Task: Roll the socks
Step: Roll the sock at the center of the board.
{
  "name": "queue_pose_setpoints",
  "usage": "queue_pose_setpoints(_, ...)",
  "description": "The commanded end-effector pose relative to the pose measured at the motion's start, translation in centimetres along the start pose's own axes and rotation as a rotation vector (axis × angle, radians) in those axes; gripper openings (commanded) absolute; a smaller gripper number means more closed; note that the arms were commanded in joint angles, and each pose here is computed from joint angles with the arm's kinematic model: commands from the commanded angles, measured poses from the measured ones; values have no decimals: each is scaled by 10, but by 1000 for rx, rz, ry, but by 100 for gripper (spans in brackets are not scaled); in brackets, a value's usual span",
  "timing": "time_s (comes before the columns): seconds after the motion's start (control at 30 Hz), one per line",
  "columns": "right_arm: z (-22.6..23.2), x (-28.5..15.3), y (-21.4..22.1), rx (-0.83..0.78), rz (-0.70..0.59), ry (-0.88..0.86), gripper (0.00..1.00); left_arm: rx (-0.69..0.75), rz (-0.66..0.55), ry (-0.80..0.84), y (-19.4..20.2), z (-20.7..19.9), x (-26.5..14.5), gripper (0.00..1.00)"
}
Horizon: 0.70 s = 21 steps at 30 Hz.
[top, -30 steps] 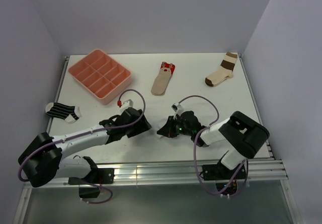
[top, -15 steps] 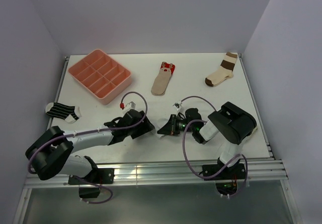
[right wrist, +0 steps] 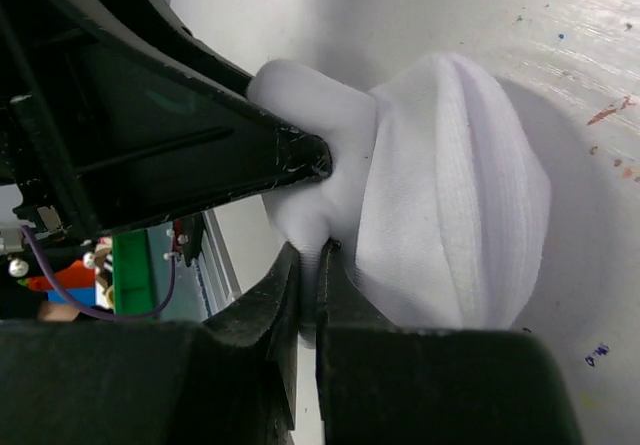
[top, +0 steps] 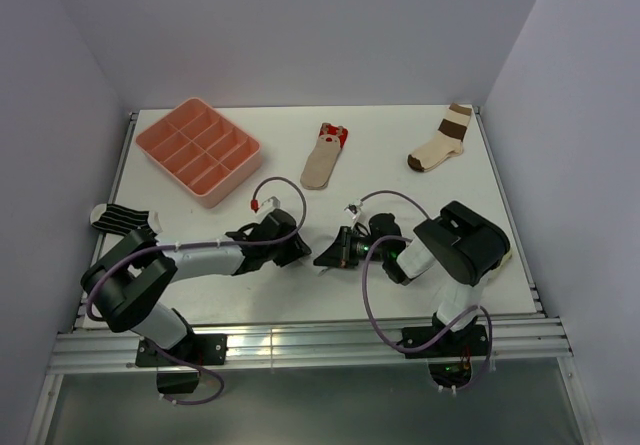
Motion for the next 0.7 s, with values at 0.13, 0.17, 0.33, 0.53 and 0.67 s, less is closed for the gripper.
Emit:
queue_pose_setpoints(0.13,-27,-20,17,-25,29,264,35,63,103,-239,12,28,0,23)
queue_pose_setpoints(0.17,-27,-22,19,-31,39,300,40,82,109,-257,11,29,0,22)
queue_pose_setpoints(0.33,3,-26,0,-232,-53,362,55,146,151,-304,5,19,1,20)
queue_pose_setpoints(0.53,43,-32,-12,-457,-228,472,57,236,235,-372,4,16,8,20)
queue_pose_setpoints(0.67,64,-28,-11,-577,-291,520,58,277,271,-387,2,12,12,22)
Point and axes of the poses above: each gripper's point midway between its finger pads, its own x axis out along the fingers, its own z axis along the line the jaws close on, y = z × x, the point moved 7 cm from there along -x, back along the fingers, and after that the axes turned 8 degrees about x, right-handed, at the moved point
